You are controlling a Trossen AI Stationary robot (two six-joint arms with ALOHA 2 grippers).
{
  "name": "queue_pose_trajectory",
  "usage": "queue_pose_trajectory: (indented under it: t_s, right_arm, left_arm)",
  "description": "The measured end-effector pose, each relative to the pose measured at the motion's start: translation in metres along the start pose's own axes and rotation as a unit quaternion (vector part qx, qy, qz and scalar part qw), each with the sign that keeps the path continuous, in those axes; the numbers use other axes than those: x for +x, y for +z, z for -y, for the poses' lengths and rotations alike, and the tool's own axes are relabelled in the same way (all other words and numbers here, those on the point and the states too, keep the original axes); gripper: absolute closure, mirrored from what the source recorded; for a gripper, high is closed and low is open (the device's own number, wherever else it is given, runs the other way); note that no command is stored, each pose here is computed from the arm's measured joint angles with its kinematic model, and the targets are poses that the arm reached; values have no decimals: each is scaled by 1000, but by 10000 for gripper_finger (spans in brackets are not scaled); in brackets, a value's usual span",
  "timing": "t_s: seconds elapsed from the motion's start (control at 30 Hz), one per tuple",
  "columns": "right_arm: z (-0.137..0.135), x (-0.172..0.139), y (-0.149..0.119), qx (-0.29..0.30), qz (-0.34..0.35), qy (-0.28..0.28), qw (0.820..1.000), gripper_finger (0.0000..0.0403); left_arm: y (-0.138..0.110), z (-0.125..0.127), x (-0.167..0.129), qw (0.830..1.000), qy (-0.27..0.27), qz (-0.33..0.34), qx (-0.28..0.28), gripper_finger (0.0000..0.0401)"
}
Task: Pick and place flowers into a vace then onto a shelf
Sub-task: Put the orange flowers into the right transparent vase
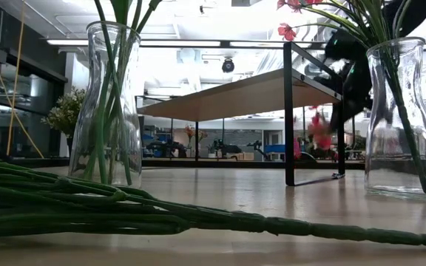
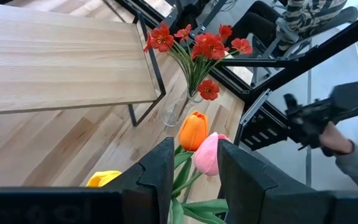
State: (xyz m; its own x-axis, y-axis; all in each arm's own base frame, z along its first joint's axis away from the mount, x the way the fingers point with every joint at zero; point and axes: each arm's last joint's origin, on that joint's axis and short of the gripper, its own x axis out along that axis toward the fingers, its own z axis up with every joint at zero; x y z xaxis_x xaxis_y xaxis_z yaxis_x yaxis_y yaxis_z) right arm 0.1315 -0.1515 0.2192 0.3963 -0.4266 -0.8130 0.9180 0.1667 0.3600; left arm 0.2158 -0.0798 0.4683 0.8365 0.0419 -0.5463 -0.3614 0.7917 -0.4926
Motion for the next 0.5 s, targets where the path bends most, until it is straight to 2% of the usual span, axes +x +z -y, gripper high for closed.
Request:
queue_pose_trajectory:
  t_s: [0.23,0.5]
  right_arm:
    - [-4,-52,5,14,101,63,993,401]
    - [-14,-116,15,13,200,145,969,402]
  left_arm:
    - [-1,-1,0,1000,4,-3,2,245]
    - [-1,-1,0,1000,5,-3,2,245]
